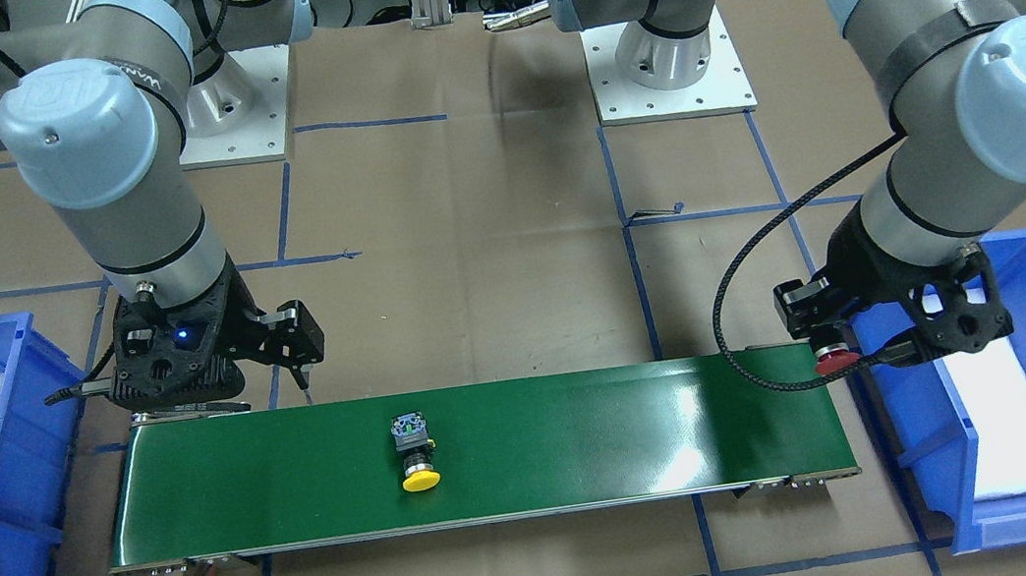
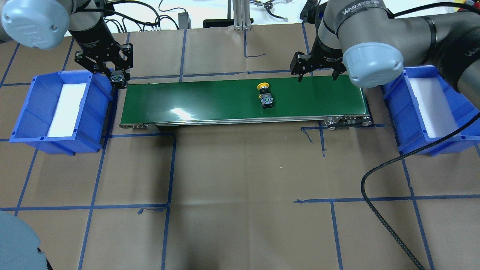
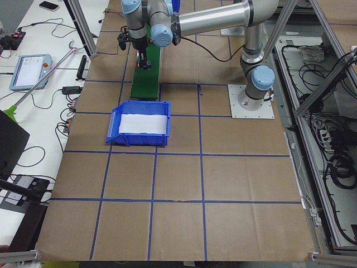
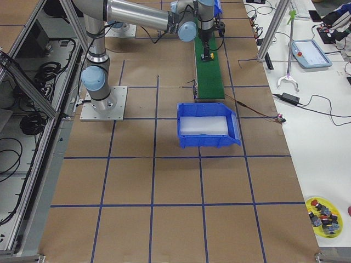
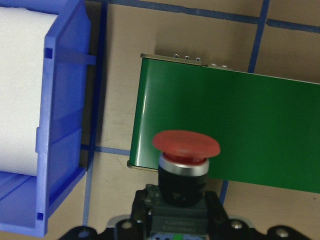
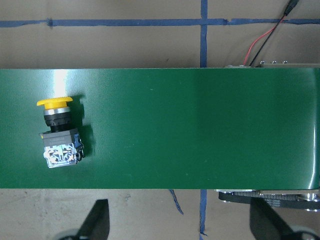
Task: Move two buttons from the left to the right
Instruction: 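Carry the red button to the conveyor while the right gripper reaches toward the yellow button, then release the red button on the belt while the right gripper grasps the yellow button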
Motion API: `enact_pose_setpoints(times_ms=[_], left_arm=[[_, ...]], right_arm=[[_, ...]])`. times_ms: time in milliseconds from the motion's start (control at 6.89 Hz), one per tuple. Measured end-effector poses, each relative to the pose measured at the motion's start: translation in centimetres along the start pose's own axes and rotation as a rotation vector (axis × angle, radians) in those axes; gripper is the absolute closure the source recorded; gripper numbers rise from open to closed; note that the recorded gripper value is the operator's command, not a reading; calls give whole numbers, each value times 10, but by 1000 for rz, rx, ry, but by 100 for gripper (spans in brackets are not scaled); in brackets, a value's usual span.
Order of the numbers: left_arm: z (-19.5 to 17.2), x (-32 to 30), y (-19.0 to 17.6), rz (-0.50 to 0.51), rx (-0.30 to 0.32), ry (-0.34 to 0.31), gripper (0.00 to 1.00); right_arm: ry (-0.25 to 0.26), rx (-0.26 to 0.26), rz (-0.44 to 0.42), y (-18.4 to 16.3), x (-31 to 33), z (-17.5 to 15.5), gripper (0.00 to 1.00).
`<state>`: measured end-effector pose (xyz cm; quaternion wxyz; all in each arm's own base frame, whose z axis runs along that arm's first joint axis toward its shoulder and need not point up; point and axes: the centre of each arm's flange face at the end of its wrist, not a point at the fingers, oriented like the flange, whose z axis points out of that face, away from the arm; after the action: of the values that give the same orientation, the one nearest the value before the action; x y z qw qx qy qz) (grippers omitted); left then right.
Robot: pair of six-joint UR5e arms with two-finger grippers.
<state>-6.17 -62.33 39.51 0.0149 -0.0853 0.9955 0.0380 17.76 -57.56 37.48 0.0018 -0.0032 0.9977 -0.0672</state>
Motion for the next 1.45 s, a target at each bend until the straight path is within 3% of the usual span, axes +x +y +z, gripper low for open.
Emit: enact_pose_setpoints(times_ms=[580, 725, 871, 1016, 1451], left_arm=[[80, 26, -4, -17, 10, 1, 100], [98, 27, -2, -15, 21, 4, 87], [108, 28, -1, -10, 30, 5, 19], [114, 28, -1, -7, 42, 5, 1], [108, 29, -12, -14, 107, 12, 0]], right_arm=[[2, -15, 2, -3, 0, 17, 0], [3, -33, 3, -5, 0, 27, 0], [5, -46, 4, -6, 0, 34, 0], [5, -47, 10, -8, 0, 37, 0], [1, -30, 25, -22, -2, 43, 0]])
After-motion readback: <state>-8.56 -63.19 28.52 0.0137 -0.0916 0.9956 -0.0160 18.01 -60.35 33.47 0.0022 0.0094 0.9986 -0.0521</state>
